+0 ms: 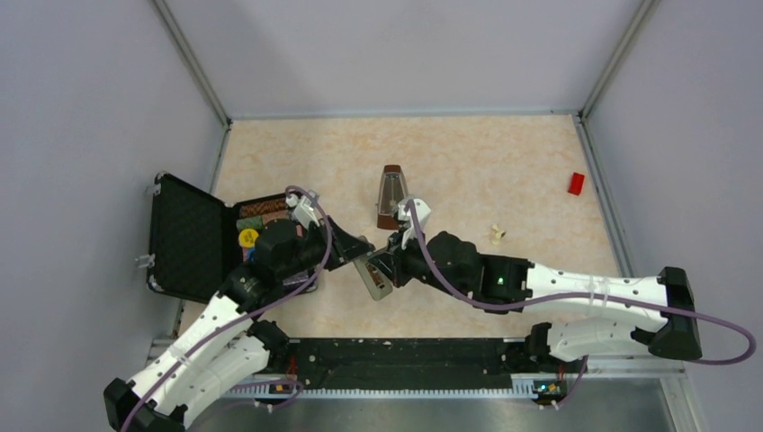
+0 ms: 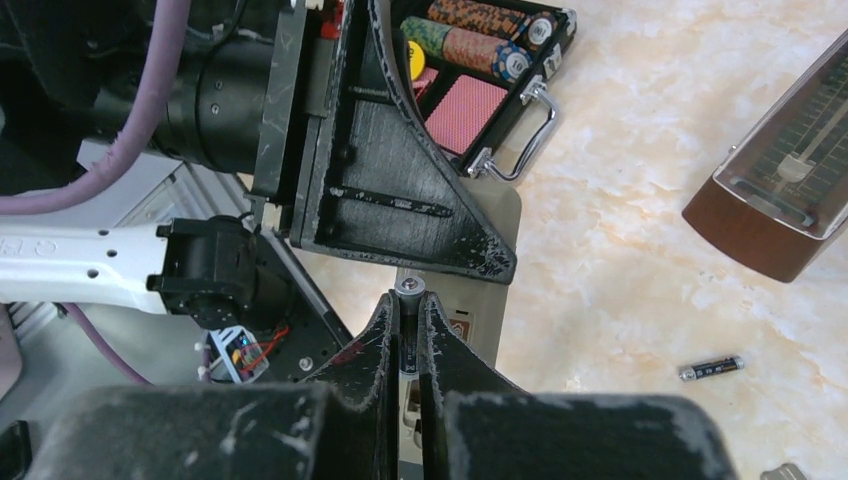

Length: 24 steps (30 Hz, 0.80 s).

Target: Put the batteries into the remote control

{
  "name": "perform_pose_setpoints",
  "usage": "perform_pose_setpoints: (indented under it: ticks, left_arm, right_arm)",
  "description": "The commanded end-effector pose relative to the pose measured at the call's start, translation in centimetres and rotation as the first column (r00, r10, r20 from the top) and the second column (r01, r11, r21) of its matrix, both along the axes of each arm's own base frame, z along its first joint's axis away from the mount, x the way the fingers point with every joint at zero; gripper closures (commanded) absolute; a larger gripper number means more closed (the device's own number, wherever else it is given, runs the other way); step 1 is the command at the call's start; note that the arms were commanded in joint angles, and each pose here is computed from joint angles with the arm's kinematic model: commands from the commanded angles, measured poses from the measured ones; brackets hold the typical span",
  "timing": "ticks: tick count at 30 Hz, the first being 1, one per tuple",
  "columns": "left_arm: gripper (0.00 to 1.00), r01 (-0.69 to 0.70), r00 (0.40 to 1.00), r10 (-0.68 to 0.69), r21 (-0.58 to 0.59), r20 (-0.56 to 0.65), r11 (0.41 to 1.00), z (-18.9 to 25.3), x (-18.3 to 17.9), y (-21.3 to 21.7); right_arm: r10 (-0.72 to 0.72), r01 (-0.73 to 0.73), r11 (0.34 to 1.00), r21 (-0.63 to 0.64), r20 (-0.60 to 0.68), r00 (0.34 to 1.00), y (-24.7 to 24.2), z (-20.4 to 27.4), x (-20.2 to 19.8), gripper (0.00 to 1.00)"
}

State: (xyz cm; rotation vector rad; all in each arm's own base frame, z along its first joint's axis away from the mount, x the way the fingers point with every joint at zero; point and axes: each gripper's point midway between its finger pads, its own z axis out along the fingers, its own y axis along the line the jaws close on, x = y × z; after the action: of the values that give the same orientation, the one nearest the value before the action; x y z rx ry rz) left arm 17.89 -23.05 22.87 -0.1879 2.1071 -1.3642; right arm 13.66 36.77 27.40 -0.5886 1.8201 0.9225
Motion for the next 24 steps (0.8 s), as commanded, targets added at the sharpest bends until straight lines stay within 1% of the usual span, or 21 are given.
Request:
perform_pose_setpoints:
  ticks: [1,7,15,24]
  left_arm:
    - [1.00,0.006,0.996,0.001,-0.074,0.086,0.997,4.1,0.1,-0.2]
    - [1.00,0.023,0.996,-0.016,-0.081,0.090,0.996,4.4,-0.2,-0.3]
    - [1.00,0.034,0.995,-0.026,-0.091,0.094,0.995,4.7,-0.2,-0.5]
    - [1.00,0.047,0.995,-0.036,-0.107,0.095,0.993,5.1,-0.2,-0.8]
  right_arm:
    - [-0.010,0.008,0.999,0.049,0.045,0.999,0.7,2.1,-0.1,1.00]
    - [-0.011,0.007,0.999,0.049,0.068,0.998,0.5,1.1,-0.1,1.00]
    - [-0.007,0.007,1.000,-0.003,0.110,0.994,0.0,-0.5,0.2,1.00]
    - [0.019,-0.016,0.999,-0.033,0.095,0.995,0.2,-2.0,-0.2,1.00]
